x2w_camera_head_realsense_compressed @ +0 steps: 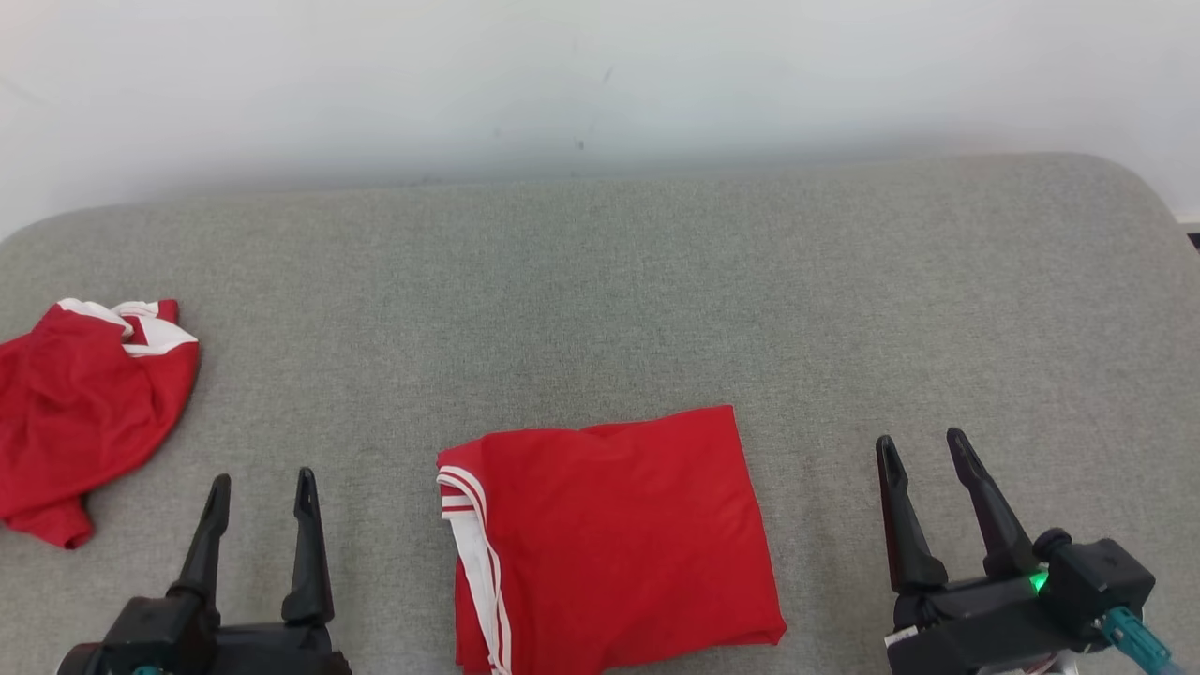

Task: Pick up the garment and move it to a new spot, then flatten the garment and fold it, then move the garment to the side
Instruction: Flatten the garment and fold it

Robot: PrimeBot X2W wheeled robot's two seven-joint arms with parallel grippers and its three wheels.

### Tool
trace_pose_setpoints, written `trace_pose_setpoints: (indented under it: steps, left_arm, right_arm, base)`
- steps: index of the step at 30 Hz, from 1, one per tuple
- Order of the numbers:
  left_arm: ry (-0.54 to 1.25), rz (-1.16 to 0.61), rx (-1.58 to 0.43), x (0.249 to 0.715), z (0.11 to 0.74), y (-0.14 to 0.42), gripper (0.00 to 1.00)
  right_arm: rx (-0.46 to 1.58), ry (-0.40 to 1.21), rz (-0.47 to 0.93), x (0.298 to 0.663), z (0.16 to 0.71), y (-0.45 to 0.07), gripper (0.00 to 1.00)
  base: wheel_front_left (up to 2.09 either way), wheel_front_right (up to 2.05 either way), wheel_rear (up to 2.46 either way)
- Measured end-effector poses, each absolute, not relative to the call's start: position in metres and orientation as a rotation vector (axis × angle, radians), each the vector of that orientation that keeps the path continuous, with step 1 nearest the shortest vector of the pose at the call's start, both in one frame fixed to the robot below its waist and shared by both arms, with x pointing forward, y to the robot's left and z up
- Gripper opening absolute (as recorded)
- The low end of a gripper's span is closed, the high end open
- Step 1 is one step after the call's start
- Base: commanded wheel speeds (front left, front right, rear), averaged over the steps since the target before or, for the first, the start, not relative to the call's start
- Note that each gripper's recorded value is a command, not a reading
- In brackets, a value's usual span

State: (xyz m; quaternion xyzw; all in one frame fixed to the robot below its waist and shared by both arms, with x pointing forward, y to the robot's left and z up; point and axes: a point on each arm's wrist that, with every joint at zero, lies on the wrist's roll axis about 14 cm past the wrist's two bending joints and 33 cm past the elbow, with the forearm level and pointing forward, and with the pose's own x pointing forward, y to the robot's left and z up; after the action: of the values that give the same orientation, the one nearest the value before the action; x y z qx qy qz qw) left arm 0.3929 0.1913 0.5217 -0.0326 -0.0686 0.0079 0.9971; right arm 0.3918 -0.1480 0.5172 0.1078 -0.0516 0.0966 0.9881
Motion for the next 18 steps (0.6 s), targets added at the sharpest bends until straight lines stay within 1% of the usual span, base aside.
trace_pose_setpoints:
  steps: [9,18]
  left_arm:
    - [-0.115,0.002,-0.056,0.374,0.515,0.191,1.0]
    - [-0.105,0.022,-0.053,0.358,0.512,0.199,1.0]
  right_arm:
    - [0.194,-0.1,0.18,0.373,0.515,-0.153,1.0]
    - [0.178,-0.087,0.179,0.364,0.513,-0.154,1.0]
  base:
    - [0.0,0.0,0.0]
    - [0.0,0.0,0.0]
